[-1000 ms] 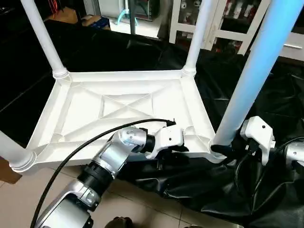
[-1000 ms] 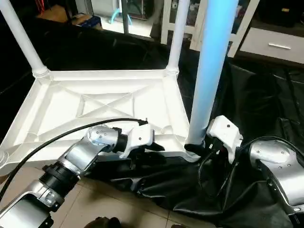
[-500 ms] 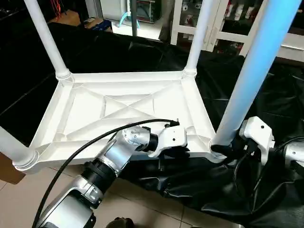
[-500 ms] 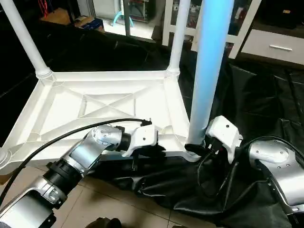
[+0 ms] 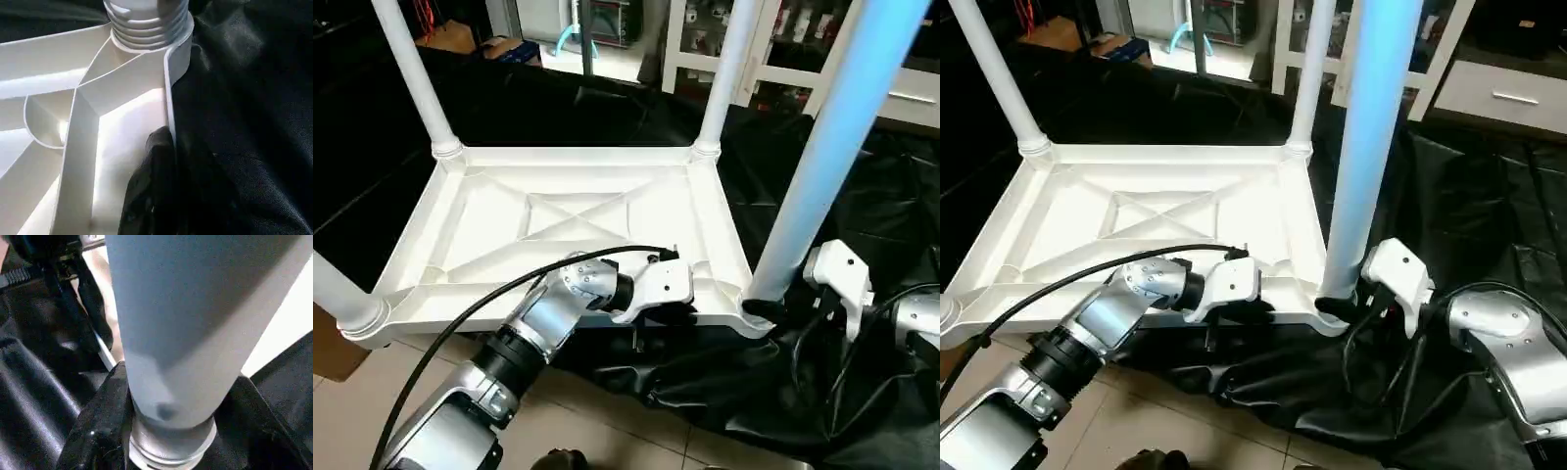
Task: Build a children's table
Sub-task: Insert table leg to table base
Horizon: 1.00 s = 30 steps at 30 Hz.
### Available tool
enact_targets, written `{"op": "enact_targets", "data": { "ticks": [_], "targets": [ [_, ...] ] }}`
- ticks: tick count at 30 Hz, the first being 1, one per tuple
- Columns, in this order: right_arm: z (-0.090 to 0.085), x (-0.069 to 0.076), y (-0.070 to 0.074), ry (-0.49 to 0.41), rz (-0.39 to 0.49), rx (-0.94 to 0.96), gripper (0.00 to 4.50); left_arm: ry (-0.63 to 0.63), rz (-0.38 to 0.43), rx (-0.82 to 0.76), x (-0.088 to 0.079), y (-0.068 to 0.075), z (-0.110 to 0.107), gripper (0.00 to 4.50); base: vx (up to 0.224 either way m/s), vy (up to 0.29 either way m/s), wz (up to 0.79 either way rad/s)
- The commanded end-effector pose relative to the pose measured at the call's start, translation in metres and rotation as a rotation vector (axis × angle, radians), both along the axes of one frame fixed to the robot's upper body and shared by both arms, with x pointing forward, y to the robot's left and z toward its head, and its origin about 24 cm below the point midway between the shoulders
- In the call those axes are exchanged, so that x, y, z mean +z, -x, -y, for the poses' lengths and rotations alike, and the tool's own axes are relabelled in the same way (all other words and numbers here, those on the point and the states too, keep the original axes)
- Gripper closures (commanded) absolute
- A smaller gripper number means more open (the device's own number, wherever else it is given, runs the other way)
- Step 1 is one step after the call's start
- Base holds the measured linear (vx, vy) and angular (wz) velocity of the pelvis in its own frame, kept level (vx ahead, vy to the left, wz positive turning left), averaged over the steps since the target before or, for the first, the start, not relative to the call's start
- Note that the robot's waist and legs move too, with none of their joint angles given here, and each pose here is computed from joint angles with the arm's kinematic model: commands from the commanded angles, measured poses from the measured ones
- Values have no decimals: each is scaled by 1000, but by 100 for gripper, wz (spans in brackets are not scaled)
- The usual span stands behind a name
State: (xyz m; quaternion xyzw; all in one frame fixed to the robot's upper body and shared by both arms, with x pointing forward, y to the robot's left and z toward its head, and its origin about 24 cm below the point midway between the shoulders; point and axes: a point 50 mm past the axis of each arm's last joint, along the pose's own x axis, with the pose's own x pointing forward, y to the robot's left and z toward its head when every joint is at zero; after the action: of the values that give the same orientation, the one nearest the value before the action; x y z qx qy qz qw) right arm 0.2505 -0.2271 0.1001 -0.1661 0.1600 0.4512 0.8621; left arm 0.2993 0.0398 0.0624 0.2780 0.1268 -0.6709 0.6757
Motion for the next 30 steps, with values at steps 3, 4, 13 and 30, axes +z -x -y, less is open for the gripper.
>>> {"op": "enact_targets", "data": {
  "ticks": [3,4,13,30],
  "targets": [
    [-8,-4,8,-41,-90,87,259,-70,-69,-6,-20,7,-11,450,0,0,0],
    [-7,-10,10,-31,-114,85,259,-60,-70,-9,-19,7,-14,450,0,0,0],
    [-16,-23,11,-10,-162,120,259,-62,-76,-16,-21,12,-17,450,0,0,0],
    [-5,-41,12,-194,-205,-92,259,-52,-76,-7,-19,12,-17,450,0,0,0]
  ]
}}
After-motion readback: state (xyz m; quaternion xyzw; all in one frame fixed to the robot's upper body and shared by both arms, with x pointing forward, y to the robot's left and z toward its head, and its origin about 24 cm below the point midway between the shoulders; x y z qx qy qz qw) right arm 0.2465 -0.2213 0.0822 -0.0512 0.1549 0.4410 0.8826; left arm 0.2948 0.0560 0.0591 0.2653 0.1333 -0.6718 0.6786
